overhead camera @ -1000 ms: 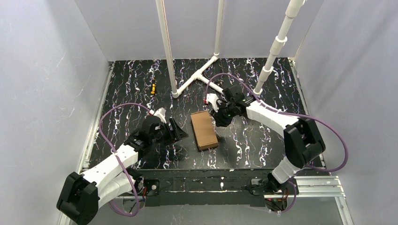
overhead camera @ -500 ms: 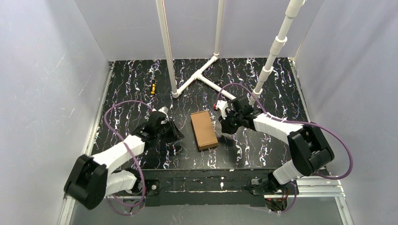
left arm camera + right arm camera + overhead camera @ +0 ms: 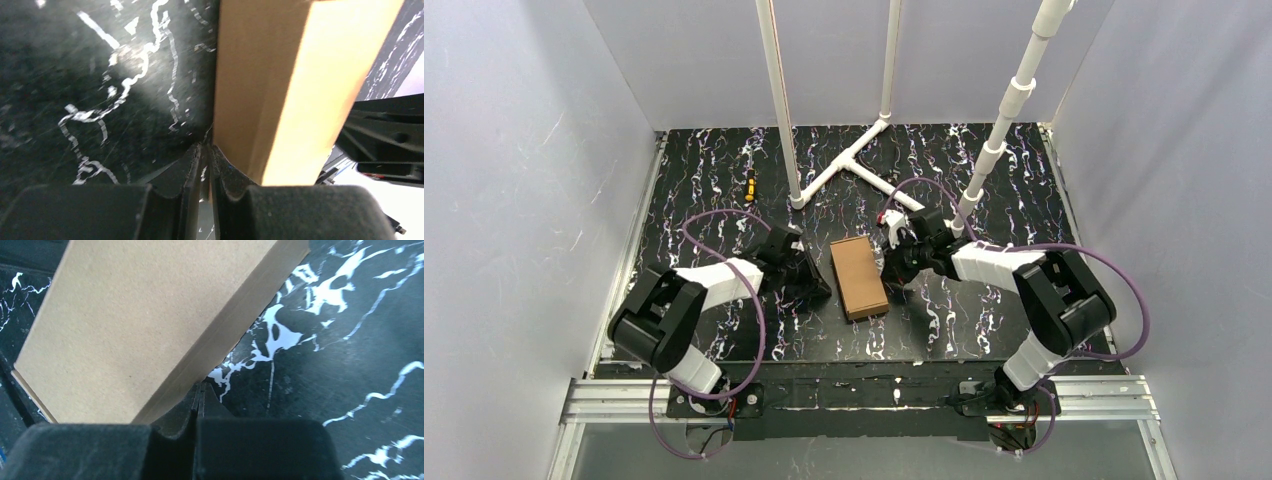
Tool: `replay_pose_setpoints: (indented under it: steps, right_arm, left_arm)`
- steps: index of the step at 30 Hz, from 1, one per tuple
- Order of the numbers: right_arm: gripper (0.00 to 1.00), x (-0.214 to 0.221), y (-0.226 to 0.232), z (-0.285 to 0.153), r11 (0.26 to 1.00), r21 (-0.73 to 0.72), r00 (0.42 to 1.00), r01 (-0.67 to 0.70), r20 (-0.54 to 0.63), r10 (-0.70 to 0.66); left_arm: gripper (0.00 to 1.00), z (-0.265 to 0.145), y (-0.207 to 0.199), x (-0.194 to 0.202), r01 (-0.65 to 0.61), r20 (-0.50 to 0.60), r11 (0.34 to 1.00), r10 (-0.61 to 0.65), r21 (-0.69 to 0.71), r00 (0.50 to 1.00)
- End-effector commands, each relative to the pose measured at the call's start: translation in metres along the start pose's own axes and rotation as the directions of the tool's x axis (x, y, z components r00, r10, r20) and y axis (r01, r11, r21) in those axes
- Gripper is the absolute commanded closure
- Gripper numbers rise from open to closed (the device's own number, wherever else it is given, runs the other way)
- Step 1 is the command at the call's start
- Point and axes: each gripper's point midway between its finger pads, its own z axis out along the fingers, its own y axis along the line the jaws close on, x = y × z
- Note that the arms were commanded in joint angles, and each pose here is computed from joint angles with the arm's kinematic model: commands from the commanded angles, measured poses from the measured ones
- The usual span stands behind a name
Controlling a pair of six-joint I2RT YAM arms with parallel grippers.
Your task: Fold the paper box
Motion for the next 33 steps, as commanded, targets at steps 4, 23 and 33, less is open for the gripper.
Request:
replay_pose_setpoints:
  steps: [4,23,33]
  right_arm:
    - [0.98,-0.013,0.021,0.012,0.995,-0.101,1.000,-0.013,0.013,0.014]
    - [0.56,-0.050,0.000,-0.121,0.836,0.002,0.835,0.549,-0.043,-0.549]
    - [0.02,-0.114,0.039,-0.249,0.808,0.154,0.797,0.568,0.141,-0.587]
  left_arm:
    - [0.89,0.007,-0.027,-0.008,-0.034,-0.018,0.998,0.035,0.057,0.999]
    - [0.45,-0.139,-0.012,-0.037,-0.252,0.300,0.966,0.259,-0.063,0.918]
    - [0.02,-0.279,-0.066,-0.028,-0.417,0.571,0.905,0.297,0.088,0.766]
